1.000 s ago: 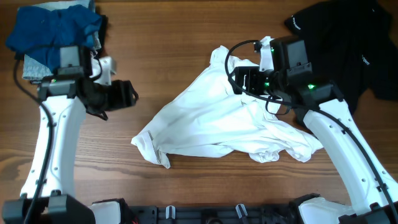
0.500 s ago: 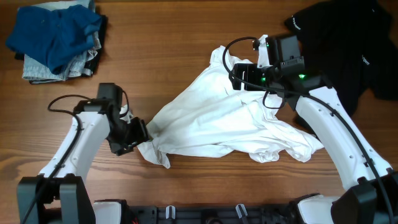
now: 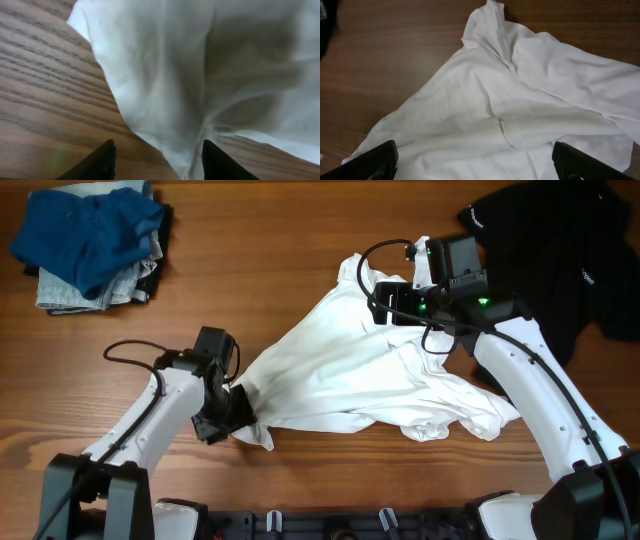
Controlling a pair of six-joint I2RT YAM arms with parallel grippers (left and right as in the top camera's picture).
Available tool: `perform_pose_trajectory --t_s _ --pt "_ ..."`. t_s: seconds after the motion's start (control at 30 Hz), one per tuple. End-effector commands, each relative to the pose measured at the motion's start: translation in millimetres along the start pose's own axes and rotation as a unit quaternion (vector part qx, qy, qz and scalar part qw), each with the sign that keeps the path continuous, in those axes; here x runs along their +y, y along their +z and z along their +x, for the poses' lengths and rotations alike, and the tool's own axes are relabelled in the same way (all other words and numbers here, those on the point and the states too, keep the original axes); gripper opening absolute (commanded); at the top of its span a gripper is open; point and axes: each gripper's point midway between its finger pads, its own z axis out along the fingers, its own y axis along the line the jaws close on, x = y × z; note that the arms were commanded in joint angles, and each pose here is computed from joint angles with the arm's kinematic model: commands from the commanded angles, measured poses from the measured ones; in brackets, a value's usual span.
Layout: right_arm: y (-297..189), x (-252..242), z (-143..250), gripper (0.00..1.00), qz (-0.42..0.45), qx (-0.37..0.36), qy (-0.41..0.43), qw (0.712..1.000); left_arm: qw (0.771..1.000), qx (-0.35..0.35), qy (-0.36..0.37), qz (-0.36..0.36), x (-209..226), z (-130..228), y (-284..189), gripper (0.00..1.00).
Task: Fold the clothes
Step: 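Grasp the T-shirt's left edge with the left gripper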
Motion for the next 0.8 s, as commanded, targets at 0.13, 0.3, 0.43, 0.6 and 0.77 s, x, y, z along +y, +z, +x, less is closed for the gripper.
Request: perform_pose_trajectory --t_s 0.13,0.3,0.43,0.6,0.77 --pt "4 -5 -3 0.99 0.011 -0.003 0.002 1.0 1.0 -0.017 -0.015 0.004 0 -5 9 0.54" --pt "4 -5 -4 1.0 0.011 -0.003 0.001 1.0 1.0 -0.024 -0.013 0.009 -3 -9 9 0.33" --pt "4 -5 -4 0.99 0.011 -0.004 0.001 1.0 1.0 -0.023 -0.013 0.008 -3 -9 10 0.28" --pt "4 -5 -4 1.0 0.011 -0.004 0.001 1.0 1.0 -0.019 -0.018 0.006 3 -5 20 0.27" --pt "4 -4 -5 0.99 0.01 -0.006 0.001 1.0 0.999 -0.039 -0.016 0.019 -3 -15 19 0.04"
